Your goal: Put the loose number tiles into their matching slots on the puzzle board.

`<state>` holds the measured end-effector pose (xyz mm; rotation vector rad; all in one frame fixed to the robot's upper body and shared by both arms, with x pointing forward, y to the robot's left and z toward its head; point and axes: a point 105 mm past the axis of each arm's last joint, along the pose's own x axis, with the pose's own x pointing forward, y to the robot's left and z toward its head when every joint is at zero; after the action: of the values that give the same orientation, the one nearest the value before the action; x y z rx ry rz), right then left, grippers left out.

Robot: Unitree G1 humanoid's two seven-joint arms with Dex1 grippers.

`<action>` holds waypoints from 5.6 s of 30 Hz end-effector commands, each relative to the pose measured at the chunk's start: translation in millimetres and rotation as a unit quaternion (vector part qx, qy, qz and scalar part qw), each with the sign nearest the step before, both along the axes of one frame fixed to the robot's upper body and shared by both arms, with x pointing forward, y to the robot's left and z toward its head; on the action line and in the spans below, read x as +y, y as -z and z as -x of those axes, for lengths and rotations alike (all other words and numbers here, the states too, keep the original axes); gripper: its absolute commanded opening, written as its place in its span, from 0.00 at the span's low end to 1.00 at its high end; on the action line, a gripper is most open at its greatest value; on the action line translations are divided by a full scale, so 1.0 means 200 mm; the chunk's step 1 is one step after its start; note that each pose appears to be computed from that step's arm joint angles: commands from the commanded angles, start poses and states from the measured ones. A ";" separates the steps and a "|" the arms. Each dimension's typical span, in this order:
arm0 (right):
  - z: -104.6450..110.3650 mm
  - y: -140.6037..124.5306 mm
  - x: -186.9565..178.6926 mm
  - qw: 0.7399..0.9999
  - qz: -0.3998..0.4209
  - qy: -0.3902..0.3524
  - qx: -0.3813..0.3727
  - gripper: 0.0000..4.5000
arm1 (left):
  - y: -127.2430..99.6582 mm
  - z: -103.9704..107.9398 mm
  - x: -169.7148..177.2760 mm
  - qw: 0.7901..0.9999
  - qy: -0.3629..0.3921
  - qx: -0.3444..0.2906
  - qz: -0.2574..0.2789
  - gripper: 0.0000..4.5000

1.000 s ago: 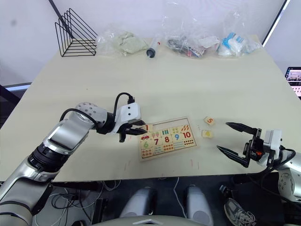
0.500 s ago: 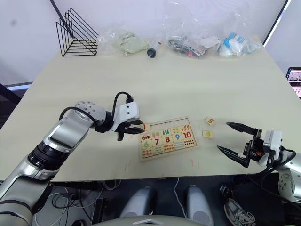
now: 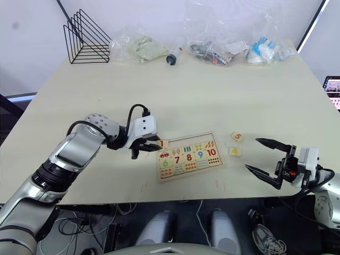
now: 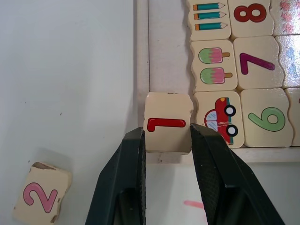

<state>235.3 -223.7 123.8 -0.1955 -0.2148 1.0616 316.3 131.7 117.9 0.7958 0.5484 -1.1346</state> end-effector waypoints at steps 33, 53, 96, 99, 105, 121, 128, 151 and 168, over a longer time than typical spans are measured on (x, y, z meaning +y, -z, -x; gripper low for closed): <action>0.00 0.00 -0.04 1.000 0.018 0.012 -0.013 1.00 | -0.07 0.02 0.00 1.000 0.029 0.001 0.009 0.69; -0.01 0.01 -0.05 1.000 0.018 0.013 -0.011 1.00 | -0.18 -0.04 0.12 0.991 0.018 -0.016 0.130 0.43; -0.01 0.02 -0.06 1.000 0.021 0.015 -0.008 1.00 | 0.03 -0.09 0.06 0.991 0.071 -0.018 0.116 0.00; -0.01 0.02 -0.06 1.000 0.021 0.015 -0.008 1.00 | 0.03 -0.09 0.06 0.991 0.073 -0.017 0.114 0.00; -0.01 0.02 -0.06 1.000 0.021 0.016 -0.008 1.00 | 0.05 -0.08 0.05 0.990 0.081 -0.013 0.111 0.00; 0.00 0.04 -0.07 1.000 0.022 0.016 -0.001 1.00 | 0.06 -0.05 0.07 0.990 0.088 -0.005 0.107 0.00; 0.00 0.04 -0.07 1.000 0.022 0.016 0.000 1.00 | 0.07 -0.04 0.07 0.990 0.092 -0.002 0.105 0.00; 0.00 0.04 -0.08 1.000 0.023 0.018 0.001 1.00 | 0.04 -0.04 0.07 0.989 0.096 -0.012 0.111 0.00; -0.01 0.05 -0.08 1.000 0.022 0.020 0.002 1.00 | 0.06 -0.02 0.09 0.989 0.107 -0.015 0.099 0.00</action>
<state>236.8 -236.8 106.8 -0.2058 -0.1544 1.0377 320.9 147.9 99.5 0.6900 0.3485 -1.3469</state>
